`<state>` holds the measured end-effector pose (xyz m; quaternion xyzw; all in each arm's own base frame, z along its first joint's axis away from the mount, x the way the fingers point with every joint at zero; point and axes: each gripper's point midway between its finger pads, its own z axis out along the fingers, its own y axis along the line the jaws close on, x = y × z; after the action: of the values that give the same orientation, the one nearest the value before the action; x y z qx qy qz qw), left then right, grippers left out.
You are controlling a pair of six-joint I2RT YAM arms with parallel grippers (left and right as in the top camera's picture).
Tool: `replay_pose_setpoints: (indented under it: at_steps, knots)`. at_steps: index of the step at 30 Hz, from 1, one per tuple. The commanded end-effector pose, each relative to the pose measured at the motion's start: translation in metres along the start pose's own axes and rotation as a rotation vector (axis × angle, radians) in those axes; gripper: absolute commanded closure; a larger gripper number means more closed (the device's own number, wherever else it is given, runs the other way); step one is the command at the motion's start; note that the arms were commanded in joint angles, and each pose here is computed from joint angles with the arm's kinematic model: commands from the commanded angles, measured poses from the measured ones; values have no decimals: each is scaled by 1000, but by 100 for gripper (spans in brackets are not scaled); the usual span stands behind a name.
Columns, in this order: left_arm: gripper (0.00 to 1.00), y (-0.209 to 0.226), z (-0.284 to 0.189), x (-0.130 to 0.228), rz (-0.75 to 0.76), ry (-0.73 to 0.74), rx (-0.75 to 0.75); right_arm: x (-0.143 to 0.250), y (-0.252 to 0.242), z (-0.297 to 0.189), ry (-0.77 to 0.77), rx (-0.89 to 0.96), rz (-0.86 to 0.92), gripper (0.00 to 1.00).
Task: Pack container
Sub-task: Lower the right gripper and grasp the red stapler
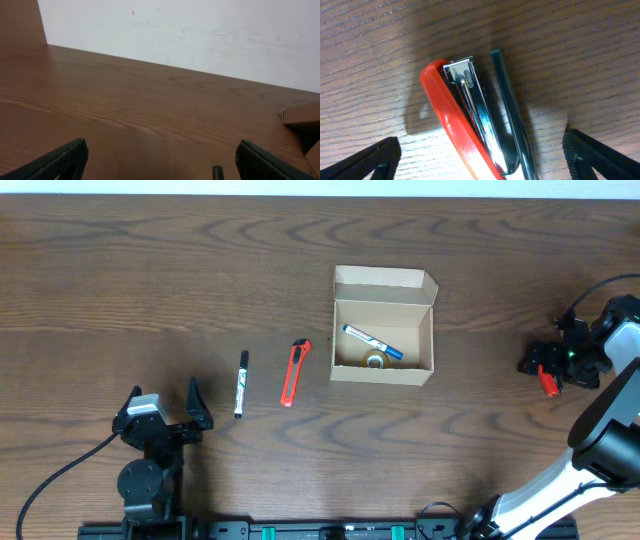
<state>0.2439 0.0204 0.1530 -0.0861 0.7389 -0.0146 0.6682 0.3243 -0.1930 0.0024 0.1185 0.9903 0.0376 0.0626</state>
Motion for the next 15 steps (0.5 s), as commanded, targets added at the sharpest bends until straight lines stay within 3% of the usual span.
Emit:
replay_pose_setpoints:
  at_steps: [1,8,15]
  knots:
    - [5,4,1,17,1,52,-16,5,2,8,17,-22,20,7]
    - [5,4,1,17,1,53,-16,6,2,8,19,-22,37,13]
    - [5,4,1,17,1,53,-16,6,2,8,19,-22,44,28]
